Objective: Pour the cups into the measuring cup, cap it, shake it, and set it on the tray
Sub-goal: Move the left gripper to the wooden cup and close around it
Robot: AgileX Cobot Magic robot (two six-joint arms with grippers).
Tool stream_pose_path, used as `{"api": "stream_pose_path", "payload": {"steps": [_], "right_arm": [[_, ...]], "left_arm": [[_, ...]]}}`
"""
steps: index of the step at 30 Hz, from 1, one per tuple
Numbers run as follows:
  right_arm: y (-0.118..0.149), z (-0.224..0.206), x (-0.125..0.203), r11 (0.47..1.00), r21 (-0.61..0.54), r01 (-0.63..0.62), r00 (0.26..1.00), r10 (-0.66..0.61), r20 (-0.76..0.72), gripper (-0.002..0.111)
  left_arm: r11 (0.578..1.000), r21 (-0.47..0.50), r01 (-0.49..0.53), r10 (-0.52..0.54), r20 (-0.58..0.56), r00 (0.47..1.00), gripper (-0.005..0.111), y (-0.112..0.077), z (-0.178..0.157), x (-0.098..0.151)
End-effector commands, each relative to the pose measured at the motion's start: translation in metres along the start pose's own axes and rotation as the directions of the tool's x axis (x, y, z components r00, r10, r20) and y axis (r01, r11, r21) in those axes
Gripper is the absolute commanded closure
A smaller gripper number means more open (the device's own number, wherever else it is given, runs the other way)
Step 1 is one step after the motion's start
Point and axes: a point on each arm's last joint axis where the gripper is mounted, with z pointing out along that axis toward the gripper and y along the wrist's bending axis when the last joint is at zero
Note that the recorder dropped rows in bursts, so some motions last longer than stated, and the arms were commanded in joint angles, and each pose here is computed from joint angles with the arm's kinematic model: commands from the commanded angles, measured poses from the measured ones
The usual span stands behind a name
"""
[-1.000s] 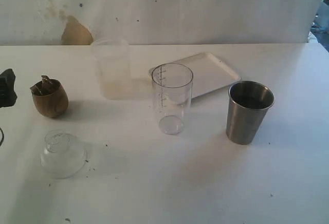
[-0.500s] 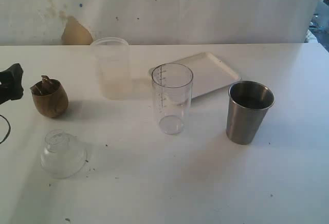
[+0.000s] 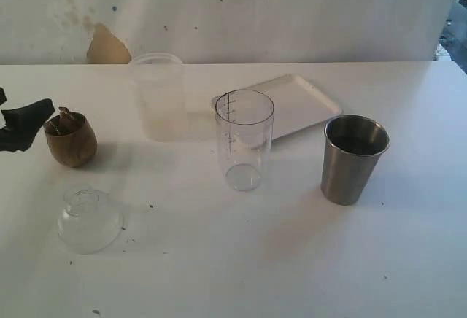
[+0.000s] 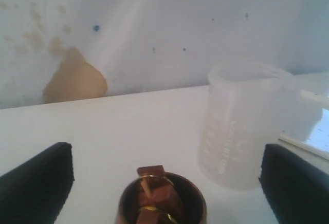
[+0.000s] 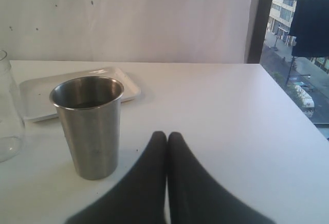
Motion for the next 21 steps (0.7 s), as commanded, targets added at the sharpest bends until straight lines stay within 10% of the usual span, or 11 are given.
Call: {"api": "stream_pose_path", "payload": {"steps": [1, 21], "right_arm": [[0.000, 0.000, 0.001, 1.000, 0.000, -0.004, 1.000, 0.004, 0.005, 0.108], [0.000, 0.000, 0.001, 1.000, 0.000, -0.004, 1.000, 0.004, 0.005, 0.108]], "left_arm": [[0.998, 0.056, 0.039, -0.037, -0.034, 0.999, 0.014, 0.006, 0.004, 0.014], [0.996, 0.069, 0.050, -0.042, -0.110, 0.993, 0.014, 0.021, 0.020, 0.056]]}}
